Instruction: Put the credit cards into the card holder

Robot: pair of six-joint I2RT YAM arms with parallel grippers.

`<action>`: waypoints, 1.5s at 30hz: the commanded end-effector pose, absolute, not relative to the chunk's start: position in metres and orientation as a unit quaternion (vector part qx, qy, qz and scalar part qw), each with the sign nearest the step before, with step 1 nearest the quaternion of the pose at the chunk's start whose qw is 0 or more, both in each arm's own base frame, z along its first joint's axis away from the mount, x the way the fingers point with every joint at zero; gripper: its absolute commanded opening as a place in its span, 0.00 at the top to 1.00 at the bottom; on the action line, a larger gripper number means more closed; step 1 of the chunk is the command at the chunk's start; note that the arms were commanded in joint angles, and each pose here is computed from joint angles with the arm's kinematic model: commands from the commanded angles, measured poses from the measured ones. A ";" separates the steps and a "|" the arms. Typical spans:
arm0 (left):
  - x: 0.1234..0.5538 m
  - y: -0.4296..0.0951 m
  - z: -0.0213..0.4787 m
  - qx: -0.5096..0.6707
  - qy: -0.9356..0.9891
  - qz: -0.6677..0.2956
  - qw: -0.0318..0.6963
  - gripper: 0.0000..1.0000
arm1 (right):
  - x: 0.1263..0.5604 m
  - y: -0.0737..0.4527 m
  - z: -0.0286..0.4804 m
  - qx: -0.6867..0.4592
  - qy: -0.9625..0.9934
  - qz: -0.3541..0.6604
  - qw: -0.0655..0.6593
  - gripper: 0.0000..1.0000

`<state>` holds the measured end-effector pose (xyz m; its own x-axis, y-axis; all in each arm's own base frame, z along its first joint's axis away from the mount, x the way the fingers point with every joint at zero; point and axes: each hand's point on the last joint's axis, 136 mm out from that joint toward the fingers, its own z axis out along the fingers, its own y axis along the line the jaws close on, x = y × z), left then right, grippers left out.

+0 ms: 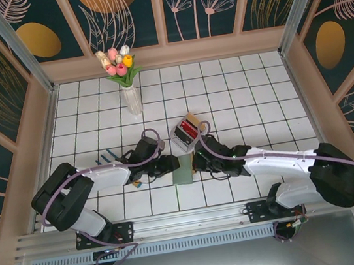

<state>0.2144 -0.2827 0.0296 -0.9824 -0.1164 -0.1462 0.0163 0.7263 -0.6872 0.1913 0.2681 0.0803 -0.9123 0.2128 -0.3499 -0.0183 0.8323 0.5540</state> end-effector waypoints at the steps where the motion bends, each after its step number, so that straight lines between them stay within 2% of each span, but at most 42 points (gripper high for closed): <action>1: 0.221 -0.293 0.052 -0.018 0.910 -0.398 0.111 0.50 | 0.197 0.278 0.102 0.060 0.912 0.342 0.218 1.00; 6: 0.221 -0.293 0.060 -0.018 0.905 -0.407 0.120 0.44 | 0.195 0.288 0.107 0.055 0.901 0.381 0.200 1.00; 12: 0.221 -0.294 0.082 -0.009 0.893 -0.428 0.140 0.28 | 0.198 0.297 0.107 0.055 0.897 0.393 0.193 1.00; 16: 0.218 -0.291 0.085 -0.003 0.893 -0.426 0.144 0.28 | 0.201 0.300 0.108 0.060 0.894 0.401 0.192 1.00; 21: 0.215 -0.285 0.074 -0.001 0.906 -0.402 0.133 0.33 | 0.201 0.306 0.110 0.060 0.887 0.418 0.185 1.00; 25: 0.214 -0.286 0.070 -0.001 0.908 -0.400 0.126 0.40 | 0.202 0.308 0.110 0.060 0.886 0.422 0.182 1.00; 27: 0.215 -0.286 0.069 -0.001 0.909 -0.397 0.126 0.47 | 0.202 0.308 0.110 0.059 0.886 0.424 0.179 1.00; 32: 0.217 -0.280 0.068 -0.008 0.916 -0.379 0.132 0.74 | 0.205 0.302 0.106 0.069 0.892 0.408 0.181 1.00; 36: 0.217 -0.275 0.068 -0.012 0.918 -0.371 0.140 0.89 | 0.208 0.289 0.097 0.089 0.904 0.374 0.188 1.00; 40: 0.220 -0.277 0.080 -0.024 0.907 -0.393 0.152 0.98 | 0.206 0.265 0.083 0.104 0.926 0.309 0.193 1.00; 45: 0.224 -0.283 0.096 -0.051 0.883 -0.437 0.165 1.00 | 0.203 0.247 0.080 0.113 0.928 0.288 0.206 1.00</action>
